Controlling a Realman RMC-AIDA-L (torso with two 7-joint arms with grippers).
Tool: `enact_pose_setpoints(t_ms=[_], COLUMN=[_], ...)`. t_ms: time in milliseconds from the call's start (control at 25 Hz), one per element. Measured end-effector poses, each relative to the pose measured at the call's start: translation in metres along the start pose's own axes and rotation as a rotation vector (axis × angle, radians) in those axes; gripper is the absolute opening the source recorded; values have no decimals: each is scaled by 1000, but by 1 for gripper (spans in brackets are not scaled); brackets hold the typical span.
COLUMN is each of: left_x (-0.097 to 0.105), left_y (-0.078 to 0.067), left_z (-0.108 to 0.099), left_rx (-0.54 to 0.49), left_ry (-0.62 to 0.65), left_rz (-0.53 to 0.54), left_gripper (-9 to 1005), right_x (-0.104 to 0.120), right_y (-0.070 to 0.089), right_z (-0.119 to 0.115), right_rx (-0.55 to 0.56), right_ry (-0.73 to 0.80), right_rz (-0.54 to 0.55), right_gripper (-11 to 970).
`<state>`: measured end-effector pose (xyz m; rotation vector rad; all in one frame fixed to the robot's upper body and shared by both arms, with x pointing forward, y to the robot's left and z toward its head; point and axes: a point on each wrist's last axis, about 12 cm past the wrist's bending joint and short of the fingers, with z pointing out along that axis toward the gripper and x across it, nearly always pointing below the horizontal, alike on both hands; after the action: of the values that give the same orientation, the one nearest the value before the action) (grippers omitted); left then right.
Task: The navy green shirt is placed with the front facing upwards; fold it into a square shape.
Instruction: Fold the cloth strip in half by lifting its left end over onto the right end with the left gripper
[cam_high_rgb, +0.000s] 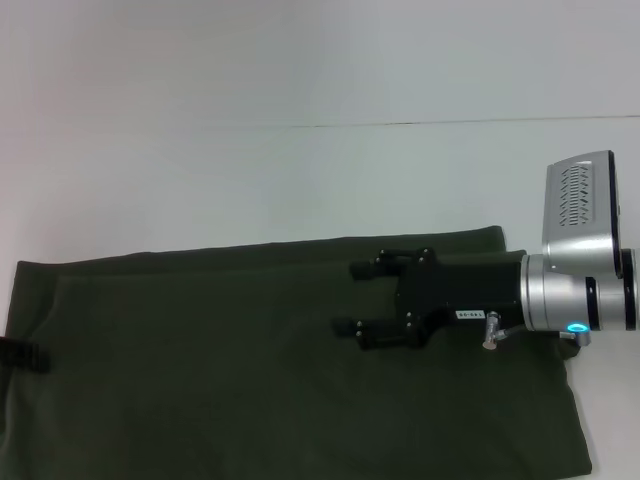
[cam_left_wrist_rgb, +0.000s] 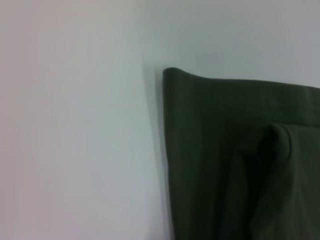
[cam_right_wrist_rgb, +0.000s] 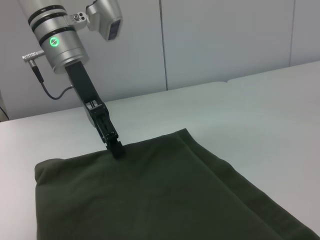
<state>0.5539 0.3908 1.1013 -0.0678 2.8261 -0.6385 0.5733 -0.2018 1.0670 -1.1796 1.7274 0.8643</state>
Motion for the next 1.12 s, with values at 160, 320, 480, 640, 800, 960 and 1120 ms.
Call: enact_pose_setpoints(t_ms=[160, 320, 480, 640, 800, 960, 1120], left_x=[0, 0, 0, -1, -1, -2, -4], left_y=[0, -2, -4, -7, -9, -9, -6], left_z=[0, 1, 3, 3, 3, 3, 1], left_rx=[3, 16, 37, 62, 78, 65, 42], left_ry=[-1, 3, 7, 5, 10, 8, -1], left_rz=[-1, -3, -6, -7, -5, -6, -5], left_gripper=[857, 858, 856, 854, 852, 850, 849], right_x=[0, 0, 0, 0, 0, 0, 0], right_y=[0, 0, 0, 0, 0, 0, -1], right_z=[0, 0, 0, 0, 0, 0, 0], right_rx=[-1, -1, -1, 0, 0, 0, 0], right_ry=[0, 0, 1, 2, 3, 2, 3], right_rz=[0, 0, 0, -1, -2, -3, -4], right_gripper=[830, 830, 830, 829, 829, 829, 829])
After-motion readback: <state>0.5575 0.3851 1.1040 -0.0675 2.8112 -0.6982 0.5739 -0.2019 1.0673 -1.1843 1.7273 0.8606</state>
